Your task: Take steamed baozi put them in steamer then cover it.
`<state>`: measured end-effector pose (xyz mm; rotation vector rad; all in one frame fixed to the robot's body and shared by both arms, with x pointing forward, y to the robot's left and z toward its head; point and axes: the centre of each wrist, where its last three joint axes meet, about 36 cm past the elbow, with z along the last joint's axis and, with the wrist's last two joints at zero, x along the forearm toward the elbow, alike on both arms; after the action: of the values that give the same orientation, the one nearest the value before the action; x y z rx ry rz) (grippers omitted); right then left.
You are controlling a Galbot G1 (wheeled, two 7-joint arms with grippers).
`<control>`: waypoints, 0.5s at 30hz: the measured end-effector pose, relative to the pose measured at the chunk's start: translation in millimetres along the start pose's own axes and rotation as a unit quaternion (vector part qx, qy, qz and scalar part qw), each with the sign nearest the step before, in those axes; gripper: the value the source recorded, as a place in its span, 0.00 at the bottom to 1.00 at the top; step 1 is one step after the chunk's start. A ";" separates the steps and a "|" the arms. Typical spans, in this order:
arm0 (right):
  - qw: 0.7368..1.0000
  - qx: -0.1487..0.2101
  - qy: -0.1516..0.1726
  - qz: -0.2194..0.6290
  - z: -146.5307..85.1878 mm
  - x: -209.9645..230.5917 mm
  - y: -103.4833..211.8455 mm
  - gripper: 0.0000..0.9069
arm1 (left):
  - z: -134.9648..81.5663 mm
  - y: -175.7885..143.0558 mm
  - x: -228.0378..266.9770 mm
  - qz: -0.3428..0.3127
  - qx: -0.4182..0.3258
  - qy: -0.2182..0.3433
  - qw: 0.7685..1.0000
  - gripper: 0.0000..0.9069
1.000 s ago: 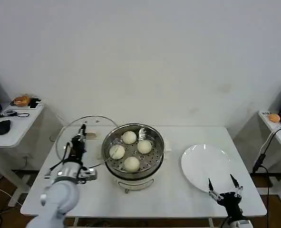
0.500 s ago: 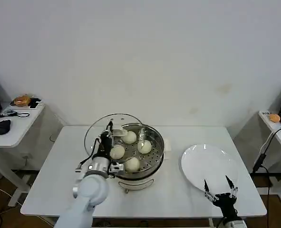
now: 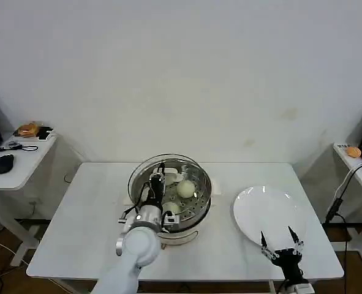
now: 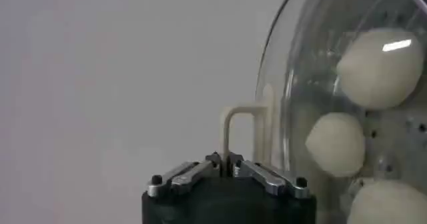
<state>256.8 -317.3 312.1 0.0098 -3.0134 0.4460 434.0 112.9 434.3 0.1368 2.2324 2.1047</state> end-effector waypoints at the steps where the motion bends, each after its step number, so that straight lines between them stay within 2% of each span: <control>1: 1.000 0.000 0.000 0.000 0.1 -0.1 0.3 1.00 | -1.3 -0.4 0.4 0.001 -0.001 -0.001 1.000 0.00; 15: 1.000 0.000 0.001 -0.005 1.1 0.5 4.2 1.00 | -9.7 -7.1 4.4 0.015 -0.010 -0.009 1.000 0.00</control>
<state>256.1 -313.6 309.9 0.0233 -3.0097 0.4462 428.4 103.4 427.8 0.1871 2.2127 2.1310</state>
